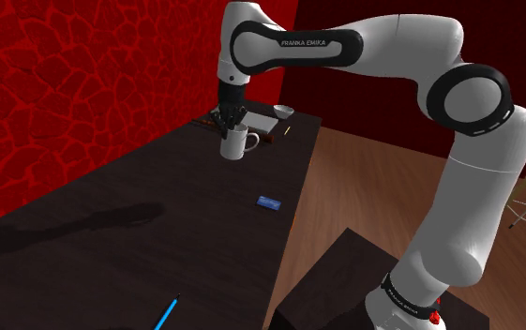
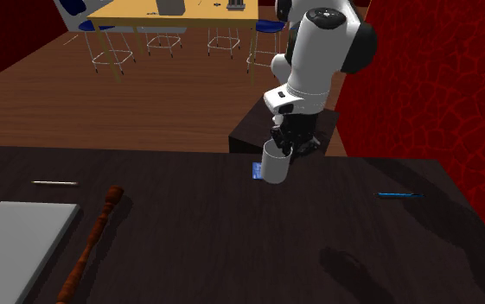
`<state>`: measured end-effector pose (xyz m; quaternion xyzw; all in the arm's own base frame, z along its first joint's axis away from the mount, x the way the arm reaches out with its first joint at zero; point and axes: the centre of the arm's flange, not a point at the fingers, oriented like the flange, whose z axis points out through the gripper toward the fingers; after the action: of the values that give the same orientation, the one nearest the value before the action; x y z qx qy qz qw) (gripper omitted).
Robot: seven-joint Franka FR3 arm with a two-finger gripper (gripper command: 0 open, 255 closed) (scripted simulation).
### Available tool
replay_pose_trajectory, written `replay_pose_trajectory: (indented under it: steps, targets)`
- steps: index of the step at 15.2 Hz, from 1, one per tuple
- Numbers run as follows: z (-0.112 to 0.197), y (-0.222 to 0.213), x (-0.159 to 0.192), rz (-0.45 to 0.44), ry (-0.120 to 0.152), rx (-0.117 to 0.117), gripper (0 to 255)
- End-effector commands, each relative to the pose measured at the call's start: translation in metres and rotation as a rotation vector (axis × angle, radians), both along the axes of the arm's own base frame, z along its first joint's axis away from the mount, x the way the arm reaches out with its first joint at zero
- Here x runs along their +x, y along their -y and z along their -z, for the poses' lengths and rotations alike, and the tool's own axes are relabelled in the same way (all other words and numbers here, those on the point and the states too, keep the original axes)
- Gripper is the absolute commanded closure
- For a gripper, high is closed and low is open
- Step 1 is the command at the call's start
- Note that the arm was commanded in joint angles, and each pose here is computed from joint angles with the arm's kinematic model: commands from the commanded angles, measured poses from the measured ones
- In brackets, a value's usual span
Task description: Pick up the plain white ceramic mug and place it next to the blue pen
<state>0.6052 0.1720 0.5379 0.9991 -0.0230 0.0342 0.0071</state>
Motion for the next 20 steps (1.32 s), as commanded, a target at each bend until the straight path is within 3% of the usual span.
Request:
replay_pose_trajectory:
  steps: [1,18,20]
  targets:
    - [0.001,-0.028,-0.012,0.001,0.000,0.000,255]
    - [-0.001,-0.245,-0.100,0.001,0.000,0.000,255]
    - [0.010,-0.245,-0.100,0.001,0.000,0.000,255]
